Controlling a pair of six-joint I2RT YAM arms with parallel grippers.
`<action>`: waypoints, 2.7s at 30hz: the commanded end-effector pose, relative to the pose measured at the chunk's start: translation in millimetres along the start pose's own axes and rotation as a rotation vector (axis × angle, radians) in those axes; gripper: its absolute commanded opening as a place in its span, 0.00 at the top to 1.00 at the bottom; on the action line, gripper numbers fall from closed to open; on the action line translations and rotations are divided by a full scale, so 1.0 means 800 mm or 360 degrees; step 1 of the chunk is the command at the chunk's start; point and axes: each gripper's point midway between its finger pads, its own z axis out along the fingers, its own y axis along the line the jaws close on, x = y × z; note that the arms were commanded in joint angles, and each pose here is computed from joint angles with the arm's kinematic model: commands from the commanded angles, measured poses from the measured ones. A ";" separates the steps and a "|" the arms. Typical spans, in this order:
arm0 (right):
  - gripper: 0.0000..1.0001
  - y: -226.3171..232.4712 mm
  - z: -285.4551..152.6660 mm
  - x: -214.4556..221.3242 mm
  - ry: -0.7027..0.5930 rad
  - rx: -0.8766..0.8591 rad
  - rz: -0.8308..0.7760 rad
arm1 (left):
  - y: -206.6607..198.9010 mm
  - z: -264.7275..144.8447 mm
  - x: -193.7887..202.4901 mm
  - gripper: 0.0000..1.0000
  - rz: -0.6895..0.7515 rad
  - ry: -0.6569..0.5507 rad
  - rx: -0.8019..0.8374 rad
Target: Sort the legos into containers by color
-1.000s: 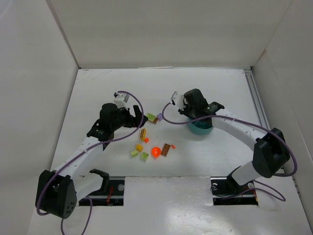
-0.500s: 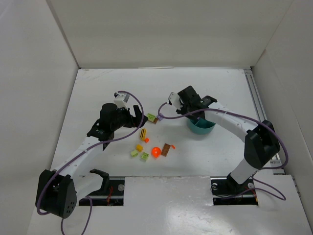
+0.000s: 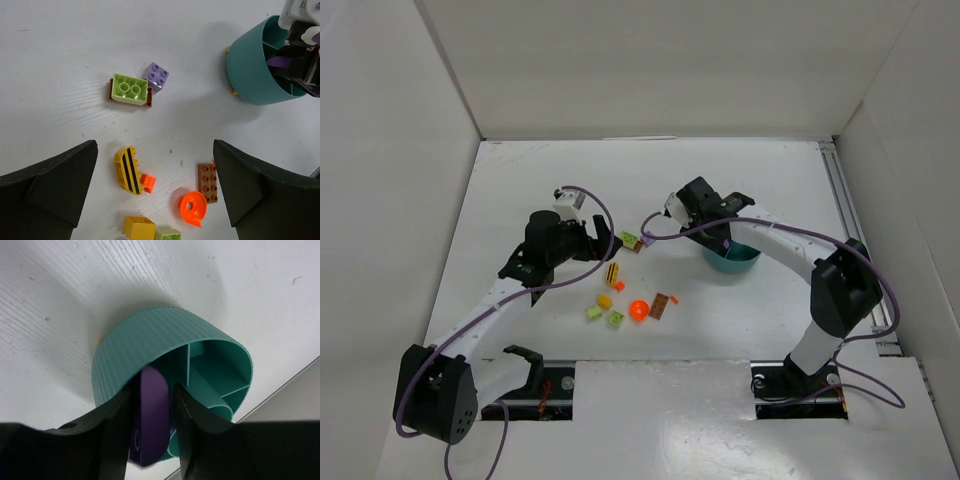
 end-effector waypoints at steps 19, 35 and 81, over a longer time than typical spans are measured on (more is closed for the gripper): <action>0.37 -0.058 -0.130 -0.070 -0.0674 0.0219 0.0319 | -0.031 0.004 -0.049 0.00 0.0096 -0.0113 0.0148; 0.00 -0.090 -0.192 0.032 -0.1272 0.0293 0.0839 | -0.019 0.178 -0.022 0.00 0.0493 0.0423 0.0155; 0.00 -0.085 -0.197 0.147 -0.1236 0.0657 0.1292 | -0.177 0.168 -0.007 0.79 0.0629 0.0358 0.0396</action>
